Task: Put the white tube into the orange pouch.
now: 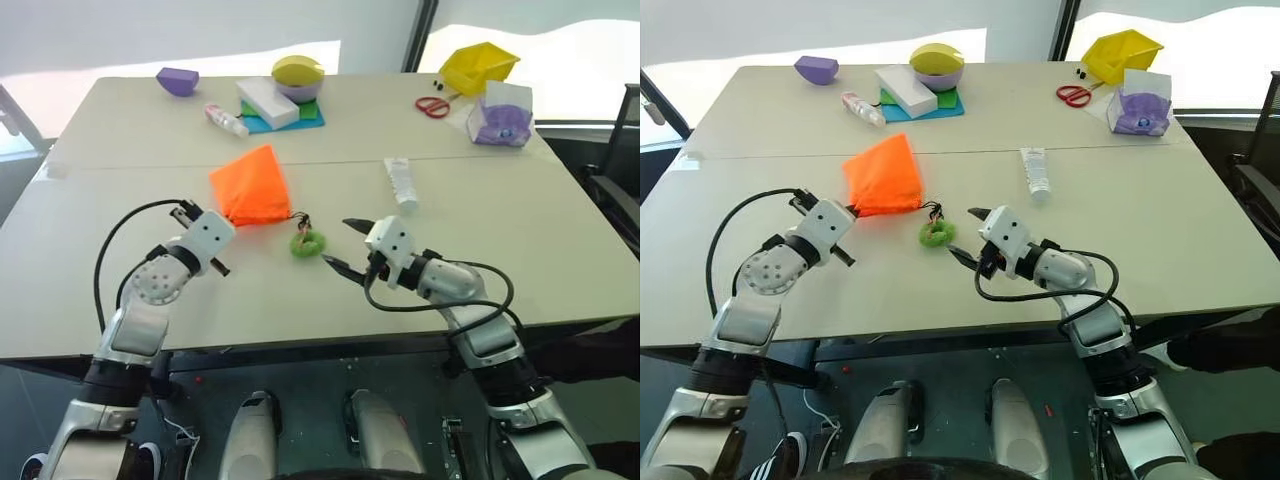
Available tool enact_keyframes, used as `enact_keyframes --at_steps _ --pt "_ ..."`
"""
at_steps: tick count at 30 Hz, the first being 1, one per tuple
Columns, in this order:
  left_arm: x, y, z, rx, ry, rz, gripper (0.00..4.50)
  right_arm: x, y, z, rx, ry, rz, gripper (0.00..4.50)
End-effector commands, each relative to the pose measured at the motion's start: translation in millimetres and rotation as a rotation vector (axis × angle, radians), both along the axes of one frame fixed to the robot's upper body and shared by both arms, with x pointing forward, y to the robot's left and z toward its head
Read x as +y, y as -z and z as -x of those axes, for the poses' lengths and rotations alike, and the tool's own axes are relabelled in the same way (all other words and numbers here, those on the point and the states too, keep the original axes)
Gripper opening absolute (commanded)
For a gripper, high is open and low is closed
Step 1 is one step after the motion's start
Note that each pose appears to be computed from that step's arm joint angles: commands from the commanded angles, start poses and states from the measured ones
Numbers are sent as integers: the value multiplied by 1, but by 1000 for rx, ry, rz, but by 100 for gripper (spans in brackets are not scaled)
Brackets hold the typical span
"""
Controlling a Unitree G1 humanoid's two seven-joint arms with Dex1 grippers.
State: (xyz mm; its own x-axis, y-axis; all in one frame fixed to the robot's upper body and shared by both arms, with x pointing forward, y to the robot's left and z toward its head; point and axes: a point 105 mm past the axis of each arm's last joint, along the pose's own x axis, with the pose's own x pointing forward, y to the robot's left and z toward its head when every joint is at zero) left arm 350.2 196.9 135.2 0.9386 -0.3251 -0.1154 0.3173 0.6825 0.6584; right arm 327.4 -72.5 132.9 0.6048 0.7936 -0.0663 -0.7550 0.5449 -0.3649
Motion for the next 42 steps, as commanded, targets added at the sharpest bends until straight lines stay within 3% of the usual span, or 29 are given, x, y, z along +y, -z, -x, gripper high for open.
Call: enact_keyframes --at_steps 1,5,8,15,19,23,31,42 --pt "-2 -12 13 -20 27 9 4 -1 -10 1 -33 -7 -25 397" --pt "-4 -12 18 -14 20 31 4 -4 -11 -3 -28 6 -34 397" --pt "-6 -11 17 -22 12 38 4 -22 -16 -21 -15 105 -48 397" --pt "-19 2 14 -11 12 73 4 -83 -44 -76 -24 523 -78 397" --pt "-31 4 8 -31 11 97 4 -110 -49 -99 76 710 -64 397" --pt "-39 0 6 -56 32 99 4 -116 -37 -110 280 750 -90 397" --pt "-38 -3 6 -70 27 99 4 -121 -22 -117 466 782 -191 397" --pt "-30 0 13 -57 16 80 4 -114 -10 -120 473 786 -186 397"
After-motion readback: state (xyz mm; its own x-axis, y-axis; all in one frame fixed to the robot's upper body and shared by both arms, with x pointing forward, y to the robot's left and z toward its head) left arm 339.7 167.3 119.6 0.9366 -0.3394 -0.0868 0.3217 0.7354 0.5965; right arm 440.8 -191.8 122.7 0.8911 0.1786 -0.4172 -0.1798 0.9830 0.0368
